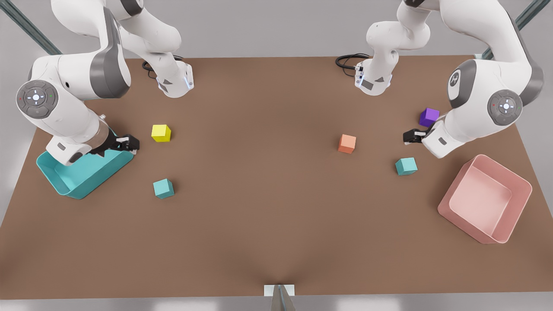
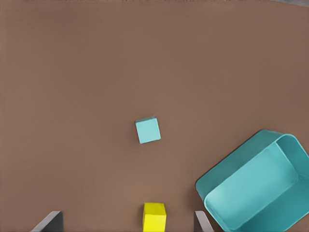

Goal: Stack the two blue cubes on top of each other

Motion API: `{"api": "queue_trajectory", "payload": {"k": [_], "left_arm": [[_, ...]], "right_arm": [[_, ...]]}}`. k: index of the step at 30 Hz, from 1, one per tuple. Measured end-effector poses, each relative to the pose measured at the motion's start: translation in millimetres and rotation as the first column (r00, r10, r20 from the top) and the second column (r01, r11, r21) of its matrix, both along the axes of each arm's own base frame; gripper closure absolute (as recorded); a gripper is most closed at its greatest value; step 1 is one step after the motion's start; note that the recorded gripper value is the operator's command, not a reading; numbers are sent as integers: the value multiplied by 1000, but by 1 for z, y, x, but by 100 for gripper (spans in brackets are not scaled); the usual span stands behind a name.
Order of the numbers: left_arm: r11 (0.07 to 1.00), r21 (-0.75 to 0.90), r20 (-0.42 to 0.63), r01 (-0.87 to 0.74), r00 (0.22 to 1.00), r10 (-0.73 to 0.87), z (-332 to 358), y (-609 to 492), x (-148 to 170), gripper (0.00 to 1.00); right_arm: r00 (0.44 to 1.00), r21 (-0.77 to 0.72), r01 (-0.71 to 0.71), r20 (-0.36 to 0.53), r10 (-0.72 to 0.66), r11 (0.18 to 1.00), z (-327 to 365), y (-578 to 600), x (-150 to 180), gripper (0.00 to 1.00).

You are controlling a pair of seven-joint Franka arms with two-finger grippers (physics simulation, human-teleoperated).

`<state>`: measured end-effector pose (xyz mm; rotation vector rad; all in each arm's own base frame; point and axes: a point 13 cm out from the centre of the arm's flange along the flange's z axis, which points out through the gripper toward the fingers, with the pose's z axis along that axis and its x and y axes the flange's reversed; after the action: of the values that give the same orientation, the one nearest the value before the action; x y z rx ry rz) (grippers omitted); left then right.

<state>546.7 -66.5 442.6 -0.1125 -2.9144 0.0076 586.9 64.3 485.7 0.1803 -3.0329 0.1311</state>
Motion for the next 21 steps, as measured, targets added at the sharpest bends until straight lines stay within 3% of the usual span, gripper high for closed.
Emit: {"api": "queue_trajectory", "payload": {"k": [5, 10, 15, 21], "left_arm": [[1000, -5, 3, -2, 1000, 2, 4, -2, -1, 0], [1000, -8, -6, -6, 1000, 6, 0, -2, -1, 0], [1000, -8, -16, -16, 1000, 16, -35, -1, 25, 0], [999, -17, 56, -33, 998, 34, -44, 5, 57, 0]], "right_arm": [[1000, -20, -6, -5, 6, 1000, -14, -5, 11, 0], [991, -26, 18, -132, -21, 999, -104, 3, 26, 0], [965, -55, 130, -221, -139, 990, -187, 14, 17, 0], [918, -88, 322, -212, -334, 943, -234, -17, 20, 0]]}}
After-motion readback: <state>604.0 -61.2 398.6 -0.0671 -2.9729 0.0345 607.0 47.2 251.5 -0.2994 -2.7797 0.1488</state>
